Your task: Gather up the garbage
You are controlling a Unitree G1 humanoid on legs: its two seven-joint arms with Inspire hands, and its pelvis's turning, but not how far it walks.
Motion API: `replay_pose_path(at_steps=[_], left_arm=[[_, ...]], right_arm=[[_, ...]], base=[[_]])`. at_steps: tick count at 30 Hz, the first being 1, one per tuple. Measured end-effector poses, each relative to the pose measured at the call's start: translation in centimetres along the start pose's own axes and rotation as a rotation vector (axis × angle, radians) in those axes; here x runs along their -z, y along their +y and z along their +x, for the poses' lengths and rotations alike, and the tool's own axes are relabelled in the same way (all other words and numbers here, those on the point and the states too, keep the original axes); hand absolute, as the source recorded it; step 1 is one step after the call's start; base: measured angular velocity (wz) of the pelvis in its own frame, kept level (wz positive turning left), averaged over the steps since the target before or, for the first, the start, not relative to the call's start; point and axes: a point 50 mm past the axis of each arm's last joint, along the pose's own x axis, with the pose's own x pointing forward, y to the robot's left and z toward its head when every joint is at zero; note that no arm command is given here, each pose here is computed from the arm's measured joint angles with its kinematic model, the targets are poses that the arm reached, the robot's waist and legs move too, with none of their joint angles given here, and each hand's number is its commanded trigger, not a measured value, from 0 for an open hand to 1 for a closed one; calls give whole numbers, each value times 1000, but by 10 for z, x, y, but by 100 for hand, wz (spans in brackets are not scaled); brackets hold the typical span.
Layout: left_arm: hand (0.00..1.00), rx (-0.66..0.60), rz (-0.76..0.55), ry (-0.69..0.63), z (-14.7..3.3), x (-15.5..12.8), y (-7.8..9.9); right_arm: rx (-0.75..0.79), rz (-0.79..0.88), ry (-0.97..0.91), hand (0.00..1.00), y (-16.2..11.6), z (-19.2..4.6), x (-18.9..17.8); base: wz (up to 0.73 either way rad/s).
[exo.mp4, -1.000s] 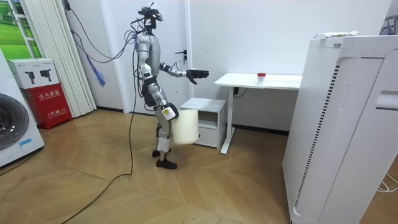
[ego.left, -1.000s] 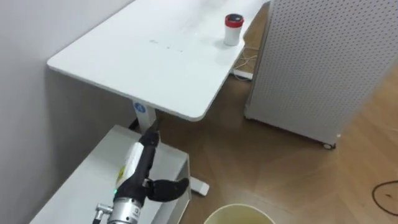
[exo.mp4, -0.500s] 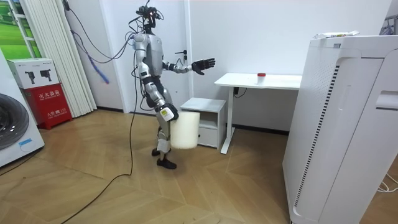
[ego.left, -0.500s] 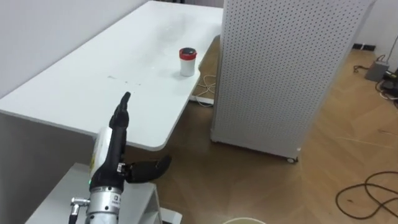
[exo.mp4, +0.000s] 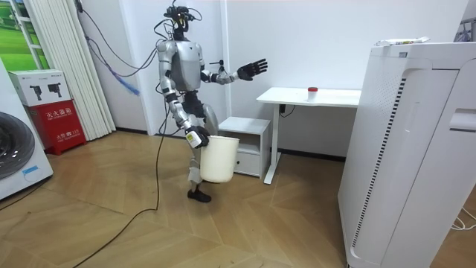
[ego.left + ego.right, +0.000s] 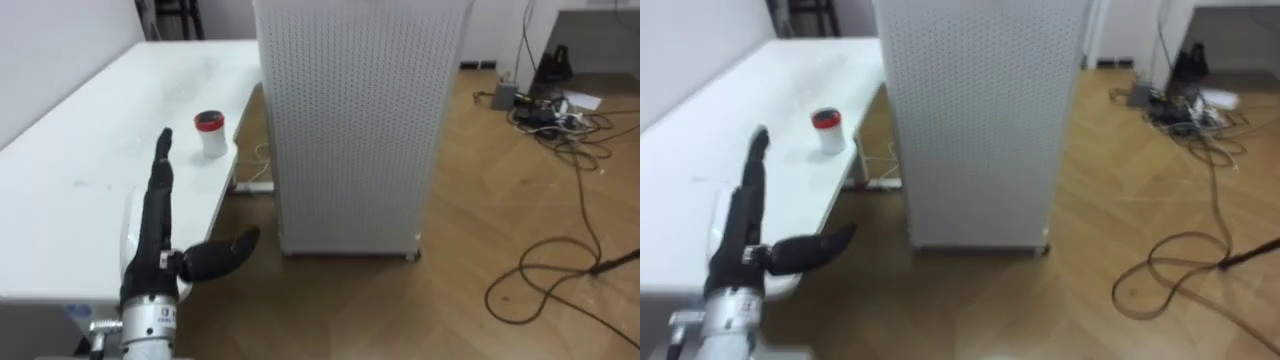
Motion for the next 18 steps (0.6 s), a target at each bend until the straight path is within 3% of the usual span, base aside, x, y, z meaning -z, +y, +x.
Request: replay_pose_path(at_steps=[18], left_arm=[[0, -40, -7, 7, -4, 2, 11]], right_arm=[[-25, -80, -31, 100, 3, -3, -3]], base=[[-10]])
